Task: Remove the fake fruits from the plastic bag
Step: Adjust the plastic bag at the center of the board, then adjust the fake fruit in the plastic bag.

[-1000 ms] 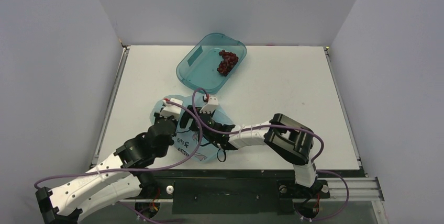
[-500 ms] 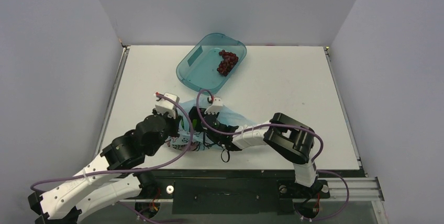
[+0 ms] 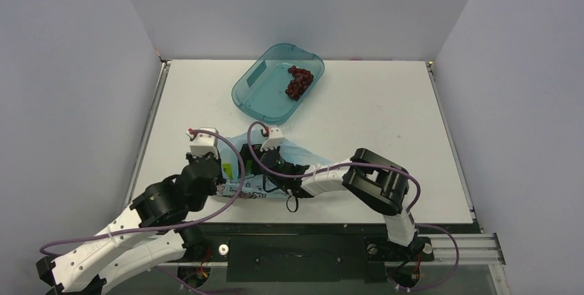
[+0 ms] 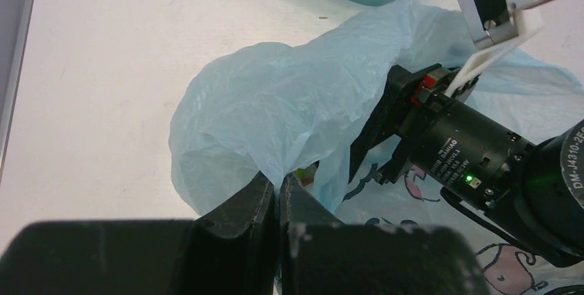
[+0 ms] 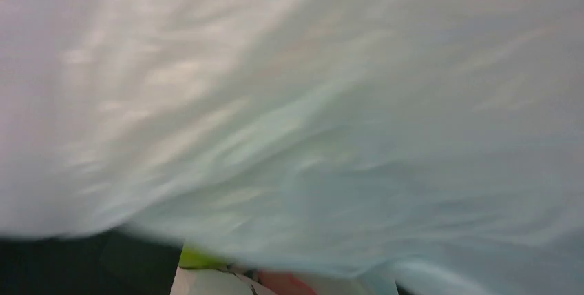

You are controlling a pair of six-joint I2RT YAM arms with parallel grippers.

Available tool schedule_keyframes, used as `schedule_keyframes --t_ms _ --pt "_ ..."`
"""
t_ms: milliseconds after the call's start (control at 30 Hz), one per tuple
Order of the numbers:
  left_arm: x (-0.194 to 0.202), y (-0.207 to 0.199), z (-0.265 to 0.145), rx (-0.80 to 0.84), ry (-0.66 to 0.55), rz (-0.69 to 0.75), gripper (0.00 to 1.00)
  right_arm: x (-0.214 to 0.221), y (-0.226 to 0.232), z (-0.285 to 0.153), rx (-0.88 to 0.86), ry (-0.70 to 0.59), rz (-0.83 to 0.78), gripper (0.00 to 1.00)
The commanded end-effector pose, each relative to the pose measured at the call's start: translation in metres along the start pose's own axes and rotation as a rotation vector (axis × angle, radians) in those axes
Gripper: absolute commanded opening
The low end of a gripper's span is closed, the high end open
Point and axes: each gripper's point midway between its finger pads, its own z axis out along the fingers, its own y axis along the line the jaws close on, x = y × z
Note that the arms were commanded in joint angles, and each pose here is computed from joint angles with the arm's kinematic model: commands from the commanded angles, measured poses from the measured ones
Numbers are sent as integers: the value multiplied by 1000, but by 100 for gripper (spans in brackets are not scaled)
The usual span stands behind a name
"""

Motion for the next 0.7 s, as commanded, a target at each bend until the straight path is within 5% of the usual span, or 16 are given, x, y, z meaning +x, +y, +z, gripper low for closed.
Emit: schedule_keyframes --t_ms 0,367,667 --pt "-4 4 2 -50 0 -17 0 -1 25 19 -67 7 -58 91" --pt "-3 -1 2 -17 -19 -73 0 13 8 52 17 43 -118 88" --pt "2 5 6 -84 -13 -89 0 -44 -16 36 38 -51 -76 29"
